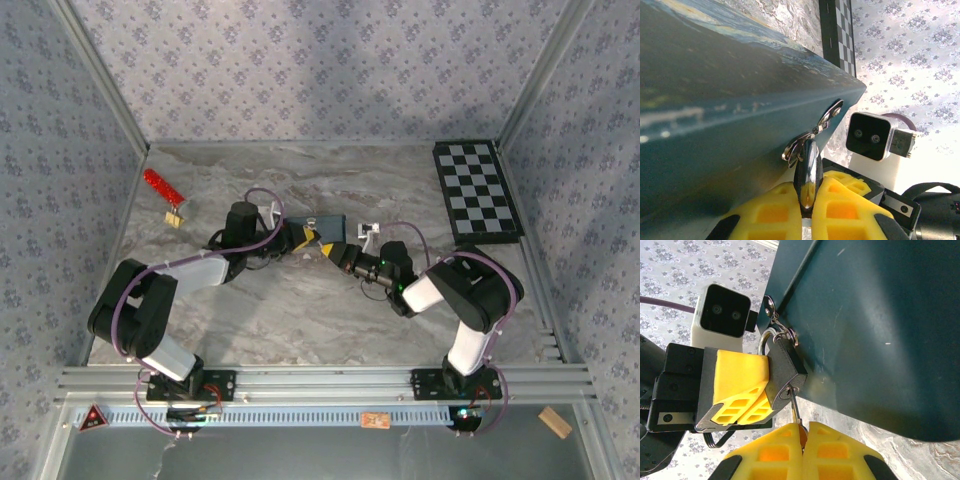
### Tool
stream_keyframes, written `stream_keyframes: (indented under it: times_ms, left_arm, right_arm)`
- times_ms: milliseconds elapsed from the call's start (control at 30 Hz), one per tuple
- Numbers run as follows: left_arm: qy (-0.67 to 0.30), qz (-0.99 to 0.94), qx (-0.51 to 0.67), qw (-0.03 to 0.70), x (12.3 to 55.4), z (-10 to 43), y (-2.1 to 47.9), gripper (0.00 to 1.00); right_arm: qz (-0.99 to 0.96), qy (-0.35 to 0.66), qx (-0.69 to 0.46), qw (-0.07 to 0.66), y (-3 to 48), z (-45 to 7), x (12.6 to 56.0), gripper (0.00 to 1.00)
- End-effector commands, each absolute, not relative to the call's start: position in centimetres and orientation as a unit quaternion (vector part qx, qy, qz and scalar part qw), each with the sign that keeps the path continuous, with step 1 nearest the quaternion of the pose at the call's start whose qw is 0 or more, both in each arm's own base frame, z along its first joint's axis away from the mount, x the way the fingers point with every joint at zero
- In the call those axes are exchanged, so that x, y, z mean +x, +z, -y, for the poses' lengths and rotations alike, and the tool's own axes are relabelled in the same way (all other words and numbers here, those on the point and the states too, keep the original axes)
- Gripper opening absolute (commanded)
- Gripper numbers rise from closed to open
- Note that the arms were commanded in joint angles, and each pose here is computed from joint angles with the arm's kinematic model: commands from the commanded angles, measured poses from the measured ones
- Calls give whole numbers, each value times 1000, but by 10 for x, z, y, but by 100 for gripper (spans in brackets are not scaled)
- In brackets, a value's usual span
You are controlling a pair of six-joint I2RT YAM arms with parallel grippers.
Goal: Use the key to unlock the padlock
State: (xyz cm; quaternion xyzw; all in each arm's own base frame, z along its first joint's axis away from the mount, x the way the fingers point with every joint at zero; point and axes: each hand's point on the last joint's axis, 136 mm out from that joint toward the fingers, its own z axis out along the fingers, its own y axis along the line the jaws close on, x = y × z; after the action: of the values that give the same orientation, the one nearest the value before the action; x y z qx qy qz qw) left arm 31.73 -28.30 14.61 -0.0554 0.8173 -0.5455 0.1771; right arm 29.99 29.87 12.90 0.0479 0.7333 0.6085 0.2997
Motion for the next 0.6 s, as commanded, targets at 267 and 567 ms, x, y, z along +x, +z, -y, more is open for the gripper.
stream_keyframes:
  times_ms: [267, 567]
  left_arm:
    - [-577, -792, 1, 196, 308, 295, 183, 0]
    - [-580, -790, 1, 199, 308, 295, 187, 0]
  right_arm:
    - [-730, 605, 37, 315, 137, -301, 301, 0]
    - [-727, 609, 30, 316, 143, -304, 300, 0]
